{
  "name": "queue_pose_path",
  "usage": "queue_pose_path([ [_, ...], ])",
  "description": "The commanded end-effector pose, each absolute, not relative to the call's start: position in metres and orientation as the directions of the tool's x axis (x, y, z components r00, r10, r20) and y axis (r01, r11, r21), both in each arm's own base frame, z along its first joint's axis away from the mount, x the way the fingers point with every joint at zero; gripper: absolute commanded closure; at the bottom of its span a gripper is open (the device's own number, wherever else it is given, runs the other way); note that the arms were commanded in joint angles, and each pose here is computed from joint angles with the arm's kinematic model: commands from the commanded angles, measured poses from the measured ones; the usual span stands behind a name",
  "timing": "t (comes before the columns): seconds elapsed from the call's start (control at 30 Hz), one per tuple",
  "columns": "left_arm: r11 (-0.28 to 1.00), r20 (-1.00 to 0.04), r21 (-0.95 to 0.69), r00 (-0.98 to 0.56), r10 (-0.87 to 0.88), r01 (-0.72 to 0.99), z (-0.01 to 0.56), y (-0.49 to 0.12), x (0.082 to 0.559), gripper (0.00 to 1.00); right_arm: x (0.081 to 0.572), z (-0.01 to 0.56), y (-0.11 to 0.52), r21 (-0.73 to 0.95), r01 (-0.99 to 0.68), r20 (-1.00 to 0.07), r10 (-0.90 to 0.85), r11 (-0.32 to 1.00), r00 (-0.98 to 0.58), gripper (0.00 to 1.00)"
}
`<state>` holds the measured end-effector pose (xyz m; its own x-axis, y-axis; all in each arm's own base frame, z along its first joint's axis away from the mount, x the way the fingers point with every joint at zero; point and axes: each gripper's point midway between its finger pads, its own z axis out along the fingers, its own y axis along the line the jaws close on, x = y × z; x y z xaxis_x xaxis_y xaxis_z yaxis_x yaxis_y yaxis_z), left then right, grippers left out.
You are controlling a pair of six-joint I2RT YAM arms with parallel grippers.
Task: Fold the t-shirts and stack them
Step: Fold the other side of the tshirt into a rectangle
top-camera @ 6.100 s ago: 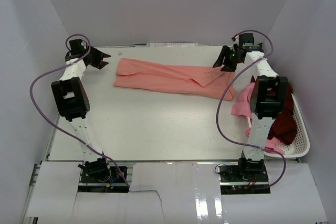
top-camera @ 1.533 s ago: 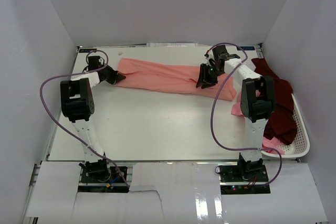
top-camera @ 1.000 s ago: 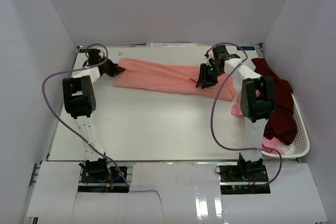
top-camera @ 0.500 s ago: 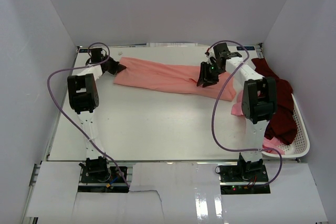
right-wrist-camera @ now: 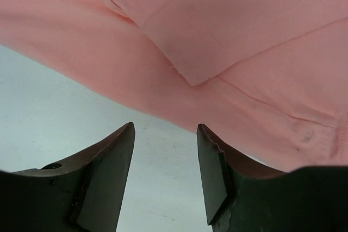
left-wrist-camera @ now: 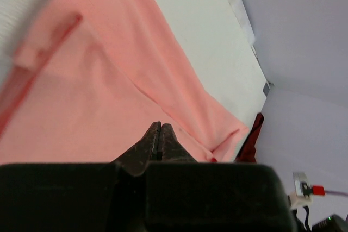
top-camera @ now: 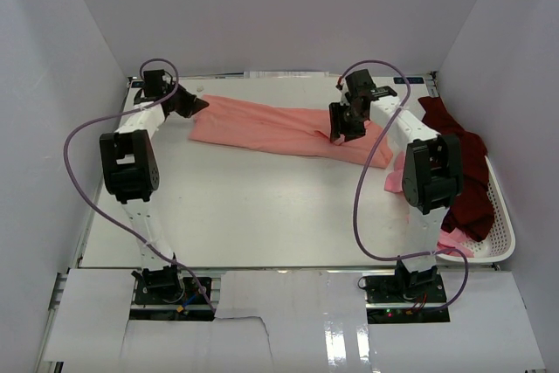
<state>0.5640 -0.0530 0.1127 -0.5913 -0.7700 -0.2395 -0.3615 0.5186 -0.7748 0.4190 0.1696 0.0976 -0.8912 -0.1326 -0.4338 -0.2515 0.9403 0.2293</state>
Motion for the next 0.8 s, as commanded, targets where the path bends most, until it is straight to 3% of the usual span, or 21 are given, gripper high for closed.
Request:
queue_pose_path([
  [0.0, 0.552, -0.278, -0.800, -0.671, -0.688, -0.235, 0.158, -0.102, 0.530, 0.98, 0.419, 0.089, 0.152, 0.046, -0.251, -0.445, -0.205, 0.967, -0.872, 0.44],
  [0.3, 0.562, -0.217, -0.811, -0.809, -0.546, -0.162, 0.128, -0.196, 0.476, 0.98, 0.424, 0.070, 0.137, -0.144, -0.219, -0.463, -0.261, 0.965, -0.847, 0.43],
  [0.77, 0.530, -0.165, -0.836, -0.858, -0.486, -0.140, 0.087, -0.264, 0.493, 0.98, 0.446, 0.060, 0.155, -0.127, -0.234, -0.489, -0.265, 0.964, -0.831, 0.44],
])
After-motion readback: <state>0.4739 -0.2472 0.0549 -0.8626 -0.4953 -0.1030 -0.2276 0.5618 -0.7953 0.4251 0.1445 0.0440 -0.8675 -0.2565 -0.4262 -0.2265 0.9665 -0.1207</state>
